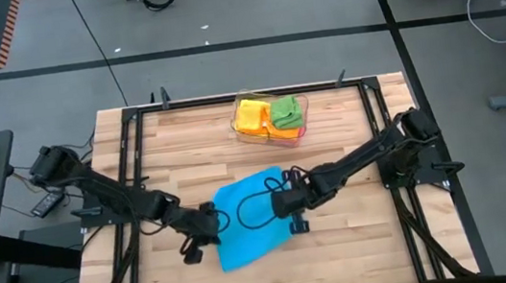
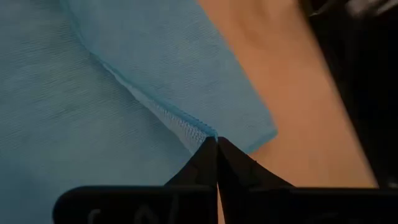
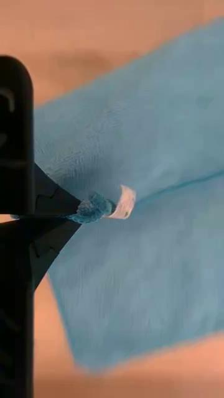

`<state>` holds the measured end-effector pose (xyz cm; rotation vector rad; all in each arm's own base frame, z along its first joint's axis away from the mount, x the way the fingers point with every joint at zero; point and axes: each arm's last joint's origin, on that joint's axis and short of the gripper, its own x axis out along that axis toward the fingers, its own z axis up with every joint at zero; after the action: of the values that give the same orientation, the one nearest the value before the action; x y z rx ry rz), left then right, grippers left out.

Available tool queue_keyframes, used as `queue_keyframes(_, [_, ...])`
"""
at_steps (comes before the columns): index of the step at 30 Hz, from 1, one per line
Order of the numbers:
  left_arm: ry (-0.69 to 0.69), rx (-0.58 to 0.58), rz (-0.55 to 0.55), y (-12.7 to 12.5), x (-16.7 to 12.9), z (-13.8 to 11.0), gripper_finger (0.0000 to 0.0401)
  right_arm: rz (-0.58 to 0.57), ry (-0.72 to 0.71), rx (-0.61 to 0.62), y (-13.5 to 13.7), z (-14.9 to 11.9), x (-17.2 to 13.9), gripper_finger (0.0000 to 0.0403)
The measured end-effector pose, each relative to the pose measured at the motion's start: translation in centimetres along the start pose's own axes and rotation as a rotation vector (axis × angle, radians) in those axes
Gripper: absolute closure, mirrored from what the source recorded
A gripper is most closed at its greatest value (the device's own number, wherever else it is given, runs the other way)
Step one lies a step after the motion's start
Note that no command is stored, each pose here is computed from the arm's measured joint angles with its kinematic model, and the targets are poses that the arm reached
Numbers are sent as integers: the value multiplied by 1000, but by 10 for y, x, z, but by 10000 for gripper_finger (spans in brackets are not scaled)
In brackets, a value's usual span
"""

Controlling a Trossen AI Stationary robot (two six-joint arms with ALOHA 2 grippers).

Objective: Fold microfiber towels
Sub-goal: Fold the blue microfiber cloth

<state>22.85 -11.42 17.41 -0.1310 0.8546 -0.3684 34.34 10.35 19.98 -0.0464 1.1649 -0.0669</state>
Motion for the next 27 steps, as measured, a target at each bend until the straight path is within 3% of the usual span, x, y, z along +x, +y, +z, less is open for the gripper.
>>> queue_keyframes(10, [119, -63, 116, 23, -9, -8, 382, -66, 0, 16, -25, 6, 4, 399])
queue_keyframes(27, [124, -97, 207, 49, -23, -6, 392, -209, 5, 144, -74, 12, 10, 399])
